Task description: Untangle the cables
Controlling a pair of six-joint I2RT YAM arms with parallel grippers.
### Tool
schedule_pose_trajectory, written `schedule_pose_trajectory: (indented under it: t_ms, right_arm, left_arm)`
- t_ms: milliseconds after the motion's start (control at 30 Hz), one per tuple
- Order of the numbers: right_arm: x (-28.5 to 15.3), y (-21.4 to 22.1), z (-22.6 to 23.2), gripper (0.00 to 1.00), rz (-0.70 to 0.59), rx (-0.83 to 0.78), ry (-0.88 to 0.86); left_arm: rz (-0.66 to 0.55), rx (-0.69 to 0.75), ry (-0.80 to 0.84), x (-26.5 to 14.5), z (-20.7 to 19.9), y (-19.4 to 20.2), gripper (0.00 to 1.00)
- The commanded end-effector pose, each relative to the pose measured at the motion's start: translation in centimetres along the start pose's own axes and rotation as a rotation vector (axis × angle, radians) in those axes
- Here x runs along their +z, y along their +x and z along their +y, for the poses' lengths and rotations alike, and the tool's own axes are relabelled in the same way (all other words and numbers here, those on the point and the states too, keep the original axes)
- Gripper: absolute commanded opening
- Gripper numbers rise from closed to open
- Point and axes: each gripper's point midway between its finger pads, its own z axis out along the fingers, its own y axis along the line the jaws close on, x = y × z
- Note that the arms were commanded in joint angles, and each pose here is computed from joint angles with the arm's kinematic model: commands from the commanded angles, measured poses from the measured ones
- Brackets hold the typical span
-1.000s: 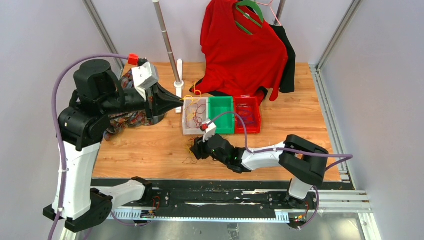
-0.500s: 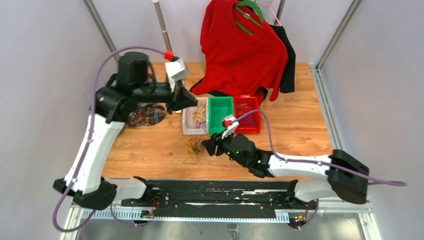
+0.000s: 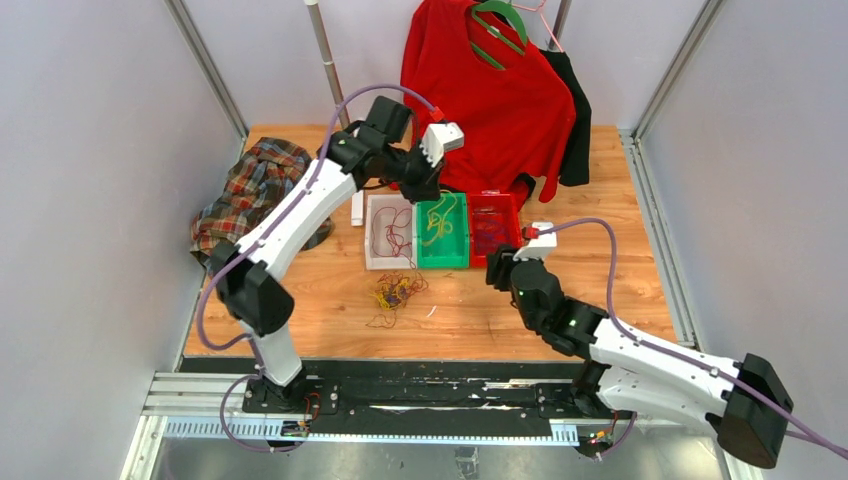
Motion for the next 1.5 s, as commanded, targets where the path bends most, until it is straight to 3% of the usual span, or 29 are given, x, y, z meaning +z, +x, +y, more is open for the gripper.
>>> schedule_pose_trajectory:
  t_ms: [0,167,333,367,433,533,700,867,1100,1467]
  right_arm:
    - [-0.6,0.5,-4.2,0.46,-0.009,-0.004,0.139]
    - [-1.0,0.2,-5.2,0.45,-0.019,-0.002,0.157]
    - [-0.9,-0.1,-5.1,0.44,-0.022,-0.008,0.158]
    - [-0.8,-0.2,-5.1,0.43,-0.019,-0.010,0.157]
    - [-0.7,-0.3,-4.7,0.43,-0.017,-0.009,0.145]
    - [-0.6,-0.6,-4.2,0.43,-0.012,-0.013,0.129]
    - [-0.4,-0.9,-3.4,0.43,-0.007,-0.012,0.105]
    - [0.0,-0.7,-2.1,0.43,0.026,-0.015,0.058]
    - [0.4,0.0,0.7,0.41,0.082,-0.016,-0.062]
    - [0.5,1.9,4.5,0.35,0.150,-0.019,-0.203]
  left_arm:
    - [0.001,0.078,-0.121,2.3,4.0,-0.9,0.00]
    - [0.083,0.098,-0.191,5.9,7.4,1.7,0.01]
    - [0.138,0.062,-0.170,8.6,7.7,4.0,0.01]
    - [0.150,0.059,-0.164,9.0,7.6,4.4,0.06]
    - [0.168,0.065,-0.154,9.3,7.1,5.0,0.34]
    - [0.157,0.073,-0.177,8.4,7.1,4.3,0.65]
    - [0.156,0.118,-0.180,4.1,5.4,2.8,0.80]
    - [0.233,0.160,-0.080,-0.9,0.7,6.7,0.85]
    - [0.378,0.323,0.115,-4.6,-5.2,17.8,0.86]
    - [0.524,0.492,0.183,-3.9,-4.4,25.1,0.81]
